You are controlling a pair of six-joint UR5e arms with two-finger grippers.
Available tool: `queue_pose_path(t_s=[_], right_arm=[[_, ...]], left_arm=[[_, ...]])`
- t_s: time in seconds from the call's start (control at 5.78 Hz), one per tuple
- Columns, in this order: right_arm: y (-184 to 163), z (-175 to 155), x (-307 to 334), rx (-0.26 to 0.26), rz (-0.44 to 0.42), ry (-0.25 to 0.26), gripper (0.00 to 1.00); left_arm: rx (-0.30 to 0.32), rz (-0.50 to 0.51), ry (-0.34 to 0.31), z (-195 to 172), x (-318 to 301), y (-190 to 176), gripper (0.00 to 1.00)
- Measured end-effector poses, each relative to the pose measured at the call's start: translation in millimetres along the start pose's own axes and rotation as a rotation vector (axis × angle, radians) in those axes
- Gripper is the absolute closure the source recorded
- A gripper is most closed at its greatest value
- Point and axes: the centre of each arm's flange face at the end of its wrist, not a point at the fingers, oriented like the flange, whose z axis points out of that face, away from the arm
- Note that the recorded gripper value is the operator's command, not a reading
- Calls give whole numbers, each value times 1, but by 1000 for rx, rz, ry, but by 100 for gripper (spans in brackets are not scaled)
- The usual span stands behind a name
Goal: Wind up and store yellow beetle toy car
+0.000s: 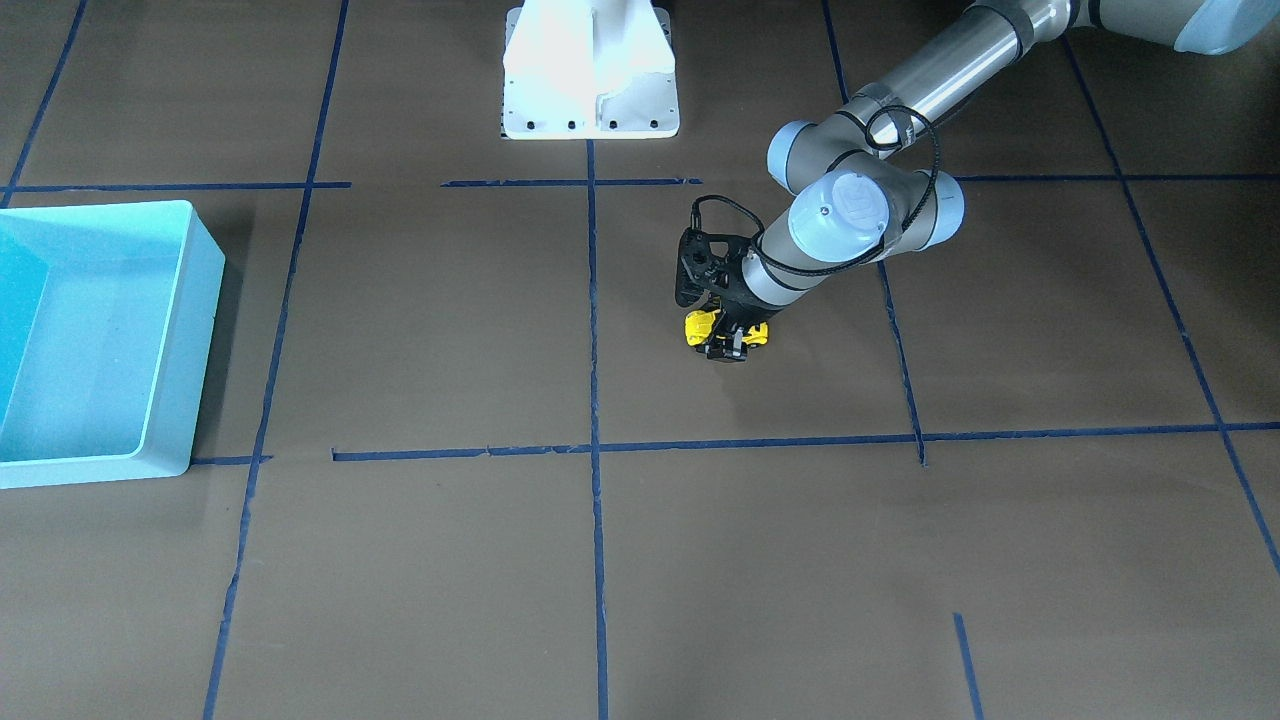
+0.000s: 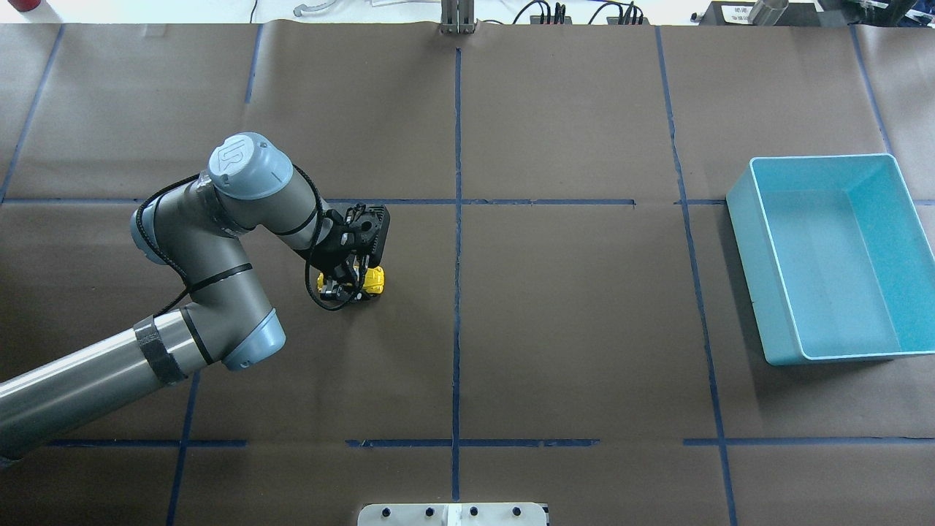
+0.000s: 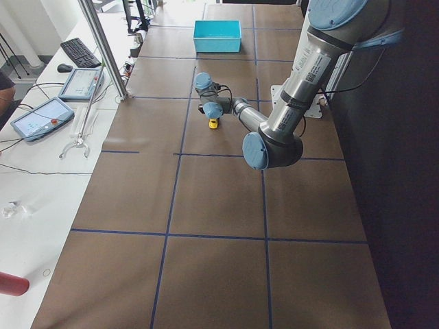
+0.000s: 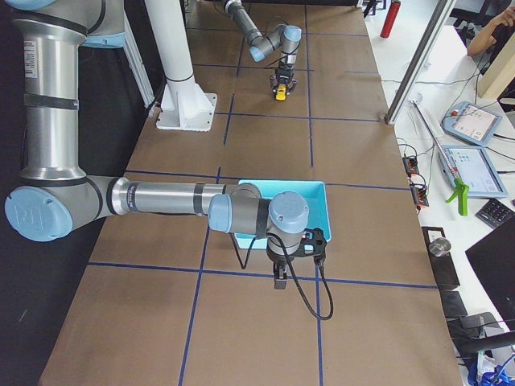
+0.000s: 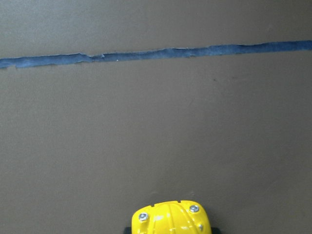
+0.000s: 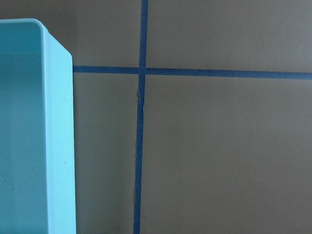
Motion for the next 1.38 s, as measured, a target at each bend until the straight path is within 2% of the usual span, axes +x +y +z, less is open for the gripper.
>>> queue_pose_path(t_s=[0.17, 1.38], right_arm=[[0, 0, 0, -1, 1, 0, 0], [-1, -2, -2, 4, -2, -3, 0]], left_arm=[[0, 6, 0, 0, 1, 3, 1], [4, 20, 8, 2, 4, 6, 0]])
